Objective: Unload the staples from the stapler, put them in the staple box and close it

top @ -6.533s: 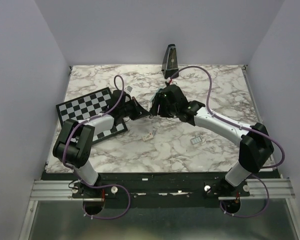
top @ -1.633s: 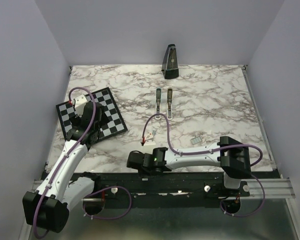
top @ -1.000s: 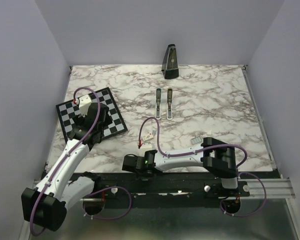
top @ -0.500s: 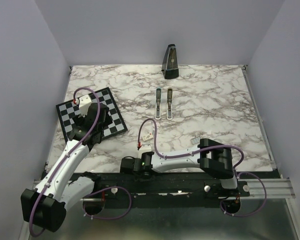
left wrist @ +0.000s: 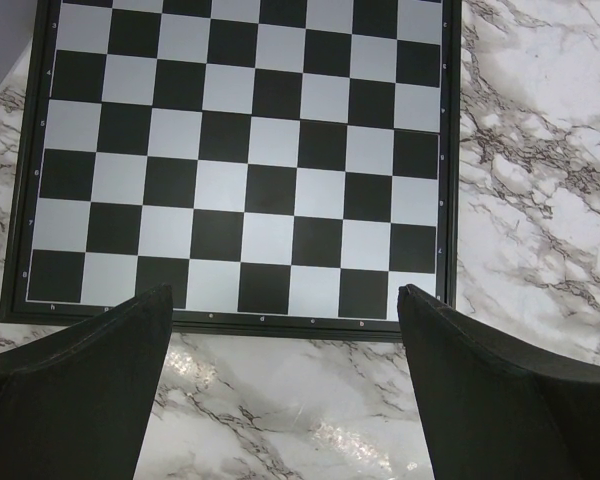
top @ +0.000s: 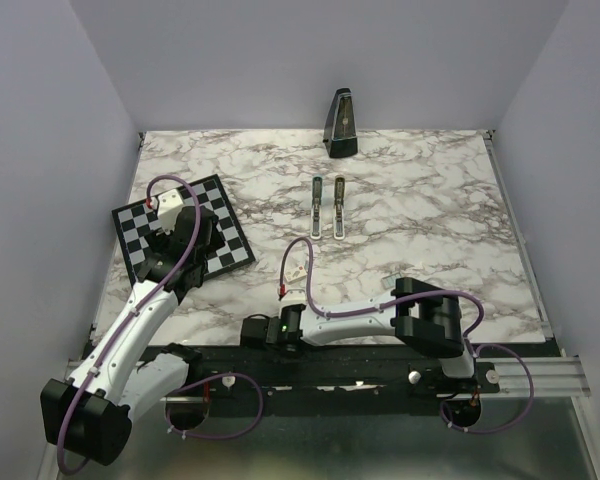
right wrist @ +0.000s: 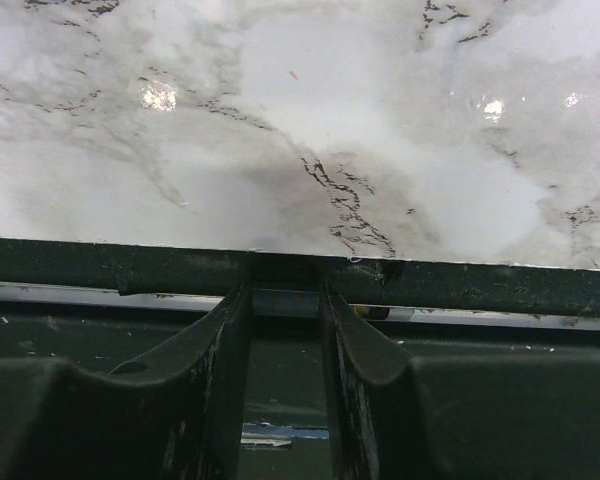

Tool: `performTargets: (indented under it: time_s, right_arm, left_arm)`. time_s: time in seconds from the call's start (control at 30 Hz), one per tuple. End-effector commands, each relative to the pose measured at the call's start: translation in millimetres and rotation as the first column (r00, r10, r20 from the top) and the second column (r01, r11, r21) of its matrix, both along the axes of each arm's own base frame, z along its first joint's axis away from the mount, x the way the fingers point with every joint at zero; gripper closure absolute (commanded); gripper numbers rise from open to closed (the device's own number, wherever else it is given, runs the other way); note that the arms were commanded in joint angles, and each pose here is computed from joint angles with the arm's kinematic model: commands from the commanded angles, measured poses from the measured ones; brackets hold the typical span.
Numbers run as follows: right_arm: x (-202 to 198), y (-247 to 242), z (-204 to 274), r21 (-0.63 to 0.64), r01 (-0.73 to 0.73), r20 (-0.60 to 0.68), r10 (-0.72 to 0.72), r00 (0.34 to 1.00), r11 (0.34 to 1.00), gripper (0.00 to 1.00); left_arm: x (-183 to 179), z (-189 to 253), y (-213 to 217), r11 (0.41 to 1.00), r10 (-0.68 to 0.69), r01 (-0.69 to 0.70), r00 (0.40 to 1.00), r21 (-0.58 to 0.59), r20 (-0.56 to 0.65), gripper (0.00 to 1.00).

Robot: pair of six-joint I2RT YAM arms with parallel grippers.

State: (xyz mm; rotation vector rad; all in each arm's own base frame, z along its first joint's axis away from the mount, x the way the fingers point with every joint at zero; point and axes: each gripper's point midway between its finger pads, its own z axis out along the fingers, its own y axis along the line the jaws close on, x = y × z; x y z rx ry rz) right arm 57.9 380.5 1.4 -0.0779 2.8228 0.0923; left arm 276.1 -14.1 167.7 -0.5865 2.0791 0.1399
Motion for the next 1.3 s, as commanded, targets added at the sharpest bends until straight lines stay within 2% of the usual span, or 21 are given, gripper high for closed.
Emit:
performTargets:
  time_s: [0.0, 0.4, 0.6, 0.77, 1.03, 1.17, 1.27]
  right_arm:
    - [-0.8, -6.0, -2.5, -0.052, 0.005, 0.035, -0.003, 0.999, 0.999, 0.62]
    - [15.5, 4.3, 41.2, 0.005, -0.014, 0.128, 0.013, 0.992, 1.0, 0.64]
    - [37.5, -9.9, 59.9, 0.008, -0.001, 0.19, -0.001, 0.982, 1.0, 0.64]
    - [74.9, -51.1, 64.7, -0.045, 0.078, 0.235, -0.066, 0.97, 0.996, 0.64]
    - [141.7, -150.6, 73.8, -0.112, 0.301, 0.288, -0.259, 0.922, 0.947, 0.62]
    - [179.9, -188.7, 73.9, -0.102, 0.369, 0.32, -0.321, 0.891, 0.924, 0.61]
    - [192.8, -204.4, 72.8, -0.09, 0.421, 0.292, -0.38, 0.878, 0.903, 0.61]
  left_arm:
    - [-3.0, 4.7, 3.4, 1.0, 0.015, -0.015, 1.0, 0.013, 0.015, 0.01]
    - [-3.1, 4.5, 2.5, 1.0, 0.01, -0.01, 1.0, 0.012, 0.015, 0.01]
    - [-2.7, 5.3, 1.0, 1.0, 0.005, -0.005, 1.0, 0.004, 0.02, 0.01]
    - [-1.2, 6.1, -4.5, 1.0, -0.022, 0.022, 0.999, -0.014, 0.025, 0.01]
    - [4.7, 2.6, -44.2, 0.968, -0.219, 0.221, 0.975, -0.117, 0.03, 0.01]
    - [4.9, 7.7, -57.8, 0.946, -0.278, 0.282, 0.959, -0.161, 0.045, 0.01]
    - [2.5, 11.0, -59.6, 0.94, -0.288, 0.296, 0.955, -0.171, 0.072, 0.01]
